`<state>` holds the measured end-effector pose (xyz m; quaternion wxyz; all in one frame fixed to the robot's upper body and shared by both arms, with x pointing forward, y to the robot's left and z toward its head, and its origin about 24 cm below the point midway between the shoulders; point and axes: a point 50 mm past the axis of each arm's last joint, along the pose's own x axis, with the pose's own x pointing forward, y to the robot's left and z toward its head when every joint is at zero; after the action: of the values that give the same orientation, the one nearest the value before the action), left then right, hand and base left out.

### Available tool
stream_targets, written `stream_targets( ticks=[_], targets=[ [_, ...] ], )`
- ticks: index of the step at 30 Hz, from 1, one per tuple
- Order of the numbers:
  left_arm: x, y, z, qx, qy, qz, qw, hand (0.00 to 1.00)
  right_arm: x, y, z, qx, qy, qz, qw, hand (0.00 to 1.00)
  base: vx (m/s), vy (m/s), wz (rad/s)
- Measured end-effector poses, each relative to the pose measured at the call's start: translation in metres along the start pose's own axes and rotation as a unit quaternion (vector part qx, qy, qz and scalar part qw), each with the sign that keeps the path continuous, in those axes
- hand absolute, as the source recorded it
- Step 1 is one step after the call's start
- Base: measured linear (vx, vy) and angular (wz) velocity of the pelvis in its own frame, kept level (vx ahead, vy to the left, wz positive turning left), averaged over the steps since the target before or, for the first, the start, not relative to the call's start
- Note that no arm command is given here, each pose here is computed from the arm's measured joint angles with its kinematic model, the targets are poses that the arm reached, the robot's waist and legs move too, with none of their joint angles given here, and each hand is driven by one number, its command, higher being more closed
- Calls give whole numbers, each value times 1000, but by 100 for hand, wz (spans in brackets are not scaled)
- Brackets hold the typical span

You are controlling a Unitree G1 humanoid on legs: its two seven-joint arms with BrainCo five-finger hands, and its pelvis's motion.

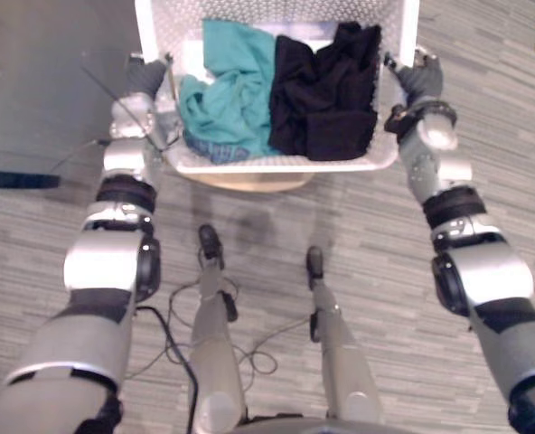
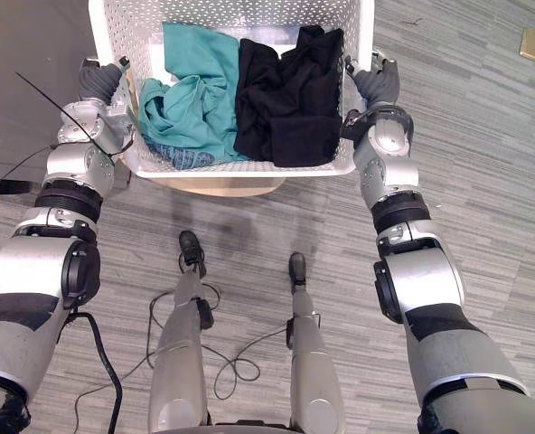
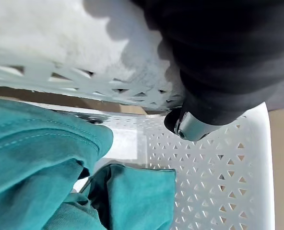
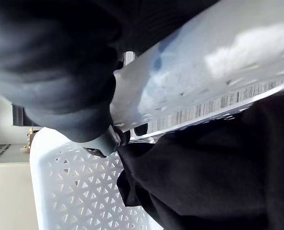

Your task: Pick up the laundry basket with both hands and put the clothes into the washing machine.

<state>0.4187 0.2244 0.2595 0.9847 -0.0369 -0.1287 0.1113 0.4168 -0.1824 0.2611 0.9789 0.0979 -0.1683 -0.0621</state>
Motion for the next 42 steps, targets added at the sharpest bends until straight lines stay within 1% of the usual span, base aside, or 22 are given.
stream_targets(
  ticks=[11, 19, 27, 28, 29, 34, 36, 39, 42],
  targets=[
    [0, 5, 3, -2, -2, 6, 1000, 100, -2, 5, -4, -9, -6, 10, 1000, 100, -4, -3, 1],
    [1, 20, 15, 25, -18, 21, 999, 100, -6, 16, -11, 10, 2, 26, 1000, 100, -5, -9, 4],
    [2, 24, 20, 43, -26, 22, 999, 100, -8, 18, -14, 14, 0, 31, 999, 100, -4, -10, 5],
    [2, 24, 21, 45, -27, 21, 998, 0, -9, 18, -15, 14, 0, 30, 999, 100, -3, -10, 8],
    [2, 24, 21, 45, -26, 22, 998, 0, -9, 17, -16, 15, 1, 30, 999, 0, -3, -12, 7],
    [2, 39, 33, 54, -40, 46, 997, 0, -12, 26, -23, 33, 12, 46, 998, 0, -1, -7, 1],
    [3, 40, 36, 52, -45, 55, 996, 0, -12, 27, -22, 34, 12, 49, 998, 0, 3, -10, 2],
    [5, 38, 54, 35, -66, 71, 995, 0, -14, 25, -32, 27, 34, 53, 998, 0, 6, -14, 3],
    [5, 39, 70, 24, -89, 86, 992, 0, -13, 26, -29, 21, 32, 61, 997, 0, -1, -5, -2]
  ],
)
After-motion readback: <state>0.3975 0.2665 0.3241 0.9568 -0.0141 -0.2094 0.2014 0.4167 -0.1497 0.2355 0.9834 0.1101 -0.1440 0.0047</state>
